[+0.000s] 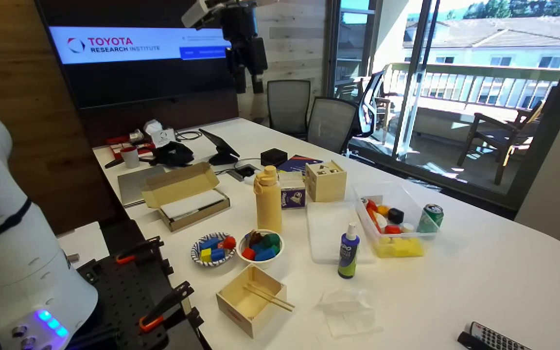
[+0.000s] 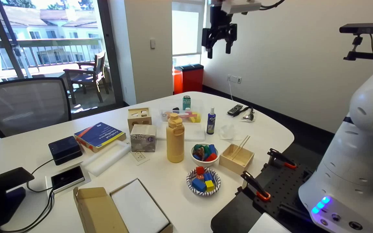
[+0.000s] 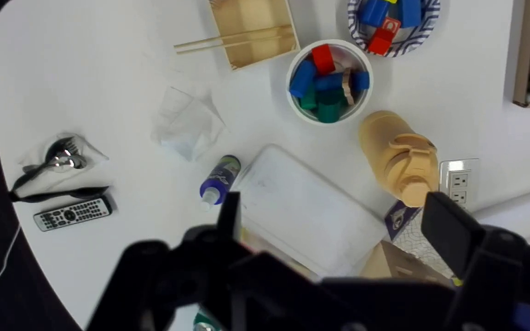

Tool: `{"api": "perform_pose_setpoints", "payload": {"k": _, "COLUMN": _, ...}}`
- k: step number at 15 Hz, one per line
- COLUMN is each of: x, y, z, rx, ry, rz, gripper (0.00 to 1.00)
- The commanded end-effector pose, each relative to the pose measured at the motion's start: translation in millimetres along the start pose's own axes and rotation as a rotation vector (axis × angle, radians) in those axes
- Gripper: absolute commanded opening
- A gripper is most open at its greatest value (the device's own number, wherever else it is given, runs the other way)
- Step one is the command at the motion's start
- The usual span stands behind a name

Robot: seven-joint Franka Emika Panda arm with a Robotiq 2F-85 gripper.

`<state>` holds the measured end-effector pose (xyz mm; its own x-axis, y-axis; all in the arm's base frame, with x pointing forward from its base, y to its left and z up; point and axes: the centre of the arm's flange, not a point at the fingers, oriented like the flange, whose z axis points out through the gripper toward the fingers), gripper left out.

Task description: Move the beige bottle forward

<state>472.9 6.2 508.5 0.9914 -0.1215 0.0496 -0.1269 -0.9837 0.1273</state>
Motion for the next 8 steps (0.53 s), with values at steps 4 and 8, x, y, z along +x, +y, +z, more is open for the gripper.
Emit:
{"api": "perform_pose_setpoints", "payload": {"k": 4, "x": 58.0, "y": -134.4, "z": 117.3, "rx": -0.002, "ry": 0.037, "rz": 0.076, "gripper": 1.00}}
{"api": "perform_pose_setpoints", "payload": {"k": 8, "x": 63.6, "y": -159.3, "z": 174.1, "rx": 0.028, "ry": 0.029, "rz": 0.167, "gripper": 1.00}}
